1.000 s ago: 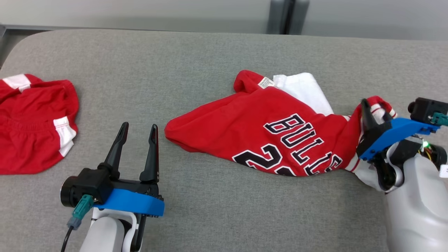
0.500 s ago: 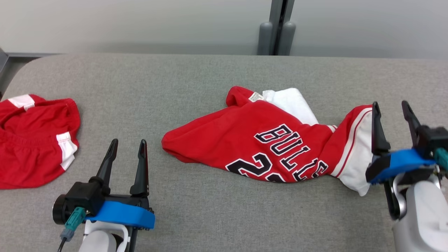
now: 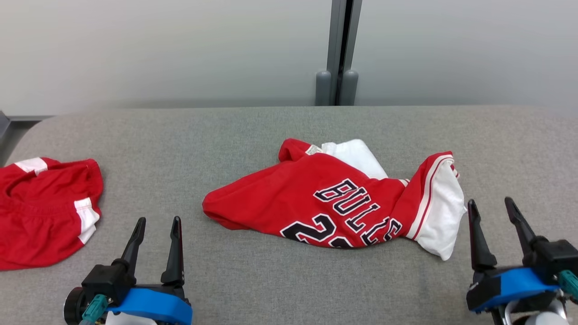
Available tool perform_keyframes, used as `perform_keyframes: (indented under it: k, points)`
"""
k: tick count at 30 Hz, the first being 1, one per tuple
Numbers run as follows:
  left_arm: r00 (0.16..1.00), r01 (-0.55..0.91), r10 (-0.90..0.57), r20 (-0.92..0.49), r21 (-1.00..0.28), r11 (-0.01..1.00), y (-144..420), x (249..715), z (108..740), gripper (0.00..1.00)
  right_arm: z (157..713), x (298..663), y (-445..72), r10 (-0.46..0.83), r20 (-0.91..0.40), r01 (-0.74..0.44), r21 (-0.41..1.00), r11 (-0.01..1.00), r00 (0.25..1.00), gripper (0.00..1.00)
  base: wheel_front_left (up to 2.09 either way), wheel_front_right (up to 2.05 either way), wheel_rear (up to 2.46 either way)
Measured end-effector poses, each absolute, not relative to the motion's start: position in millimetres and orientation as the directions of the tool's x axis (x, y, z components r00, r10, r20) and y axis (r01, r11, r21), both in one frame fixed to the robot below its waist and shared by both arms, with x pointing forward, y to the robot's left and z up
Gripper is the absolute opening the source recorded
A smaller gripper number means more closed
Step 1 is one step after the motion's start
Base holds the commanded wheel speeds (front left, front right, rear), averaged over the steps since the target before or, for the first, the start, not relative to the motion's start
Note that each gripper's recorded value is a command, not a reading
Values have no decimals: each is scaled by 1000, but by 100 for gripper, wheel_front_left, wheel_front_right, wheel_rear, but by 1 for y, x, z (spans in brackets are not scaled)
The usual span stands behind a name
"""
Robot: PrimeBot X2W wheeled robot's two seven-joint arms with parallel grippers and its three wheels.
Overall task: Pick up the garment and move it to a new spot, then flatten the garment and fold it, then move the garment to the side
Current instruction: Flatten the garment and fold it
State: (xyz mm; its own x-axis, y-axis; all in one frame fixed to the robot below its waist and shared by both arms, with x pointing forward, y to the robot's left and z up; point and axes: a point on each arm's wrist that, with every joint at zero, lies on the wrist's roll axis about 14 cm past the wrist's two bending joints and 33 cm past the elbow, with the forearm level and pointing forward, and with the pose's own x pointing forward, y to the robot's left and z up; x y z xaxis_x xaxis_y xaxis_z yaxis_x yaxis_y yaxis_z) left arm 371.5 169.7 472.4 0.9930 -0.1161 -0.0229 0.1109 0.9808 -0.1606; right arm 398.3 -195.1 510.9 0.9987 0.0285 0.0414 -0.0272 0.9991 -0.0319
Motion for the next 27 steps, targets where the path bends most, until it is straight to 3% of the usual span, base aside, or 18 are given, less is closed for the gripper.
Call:
perform_keyframes:
  k: [18,27]
  points:
    - [991,111,-121,-63,-152,982,170,365,460,100,503,365,-198,11,9,-11,92,996,1000,100,0,0,0]
    - [979,156,-171,-111,-134,979,160,401,454,100,491,370,-203,-6,-28,9,100,995,1000,100,0,0,0]
